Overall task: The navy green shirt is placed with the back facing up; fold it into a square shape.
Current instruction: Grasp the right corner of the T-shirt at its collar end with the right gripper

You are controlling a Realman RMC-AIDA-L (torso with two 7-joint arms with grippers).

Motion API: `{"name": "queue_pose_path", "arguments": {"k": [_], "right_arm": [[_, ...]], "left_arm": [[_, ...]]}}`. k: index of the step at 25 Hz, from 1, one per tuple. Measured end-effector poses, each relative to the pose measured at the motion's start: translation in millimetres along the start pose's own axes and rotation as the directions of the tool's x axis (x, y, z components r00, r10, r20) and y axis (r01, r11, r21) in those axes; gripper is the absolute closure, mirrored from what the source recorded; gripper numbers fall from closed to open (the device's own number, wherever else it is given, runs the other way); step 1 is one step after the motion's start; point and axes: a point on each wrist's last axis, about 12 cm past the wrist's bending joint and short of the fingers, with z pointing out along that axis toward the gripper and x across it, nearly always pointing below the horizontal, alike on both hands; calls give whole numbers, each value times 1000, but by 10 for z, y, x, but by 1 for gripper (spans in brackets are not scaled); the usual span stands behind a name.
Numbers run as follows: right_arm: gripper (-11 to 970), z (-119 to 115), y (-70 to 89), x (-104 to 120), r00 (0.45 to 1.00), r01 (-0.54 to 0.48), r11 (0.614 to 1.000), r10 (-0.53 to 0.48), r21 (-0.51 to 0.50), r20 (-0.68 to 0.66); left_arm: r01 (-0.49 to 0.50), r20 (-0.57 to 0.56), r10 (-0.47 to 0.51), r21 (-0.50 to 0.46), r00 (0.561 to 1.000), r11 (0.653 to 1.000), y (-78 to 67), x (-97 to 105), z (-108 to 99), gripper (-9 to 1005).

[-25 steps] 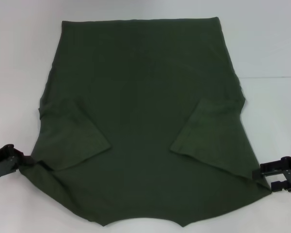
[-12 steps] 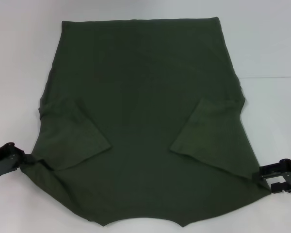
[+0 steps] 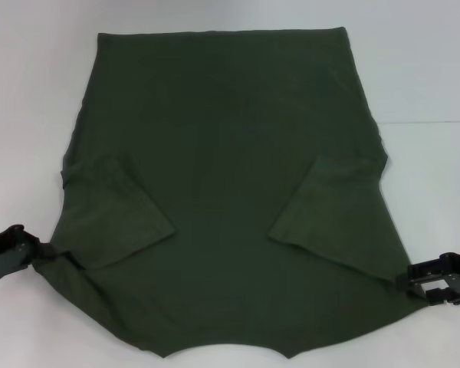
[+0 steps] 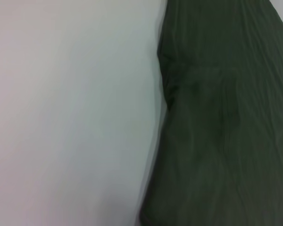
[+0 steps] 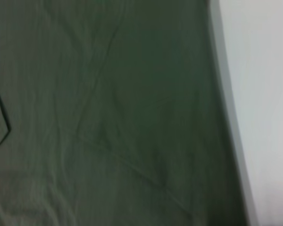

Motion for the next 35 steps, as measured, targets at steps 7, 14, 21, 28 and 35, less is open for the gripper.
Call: {"name": "queue_pose_path", "arguments": {"k": [7,14,21,28,35], "right_arm": [[149,51,45,0,1000,21,1000,-21,-3,-10],[153,92,88,1,999,35,999,-35,-19,-10],[171,68,93,-30,999,29,999,-29,-34,18],[188,62,91,-38,999,23,999,-22,-45,31],[278,68,94,-47,999,19,999,-17,-40,33]], "left_arm": [[1,-2,-1,3,1000,1000,-2,6,8,995],[-3,0,3,14,1000,1000,-21,3,20,994],[-9,-3,9,18,1000,1000,-36,2,33,995],[-12,-1,12,18,1000,1000,-37,0,34,994],[-13,-1,13,18,1000,1000,-37,-1,34,995]]}}
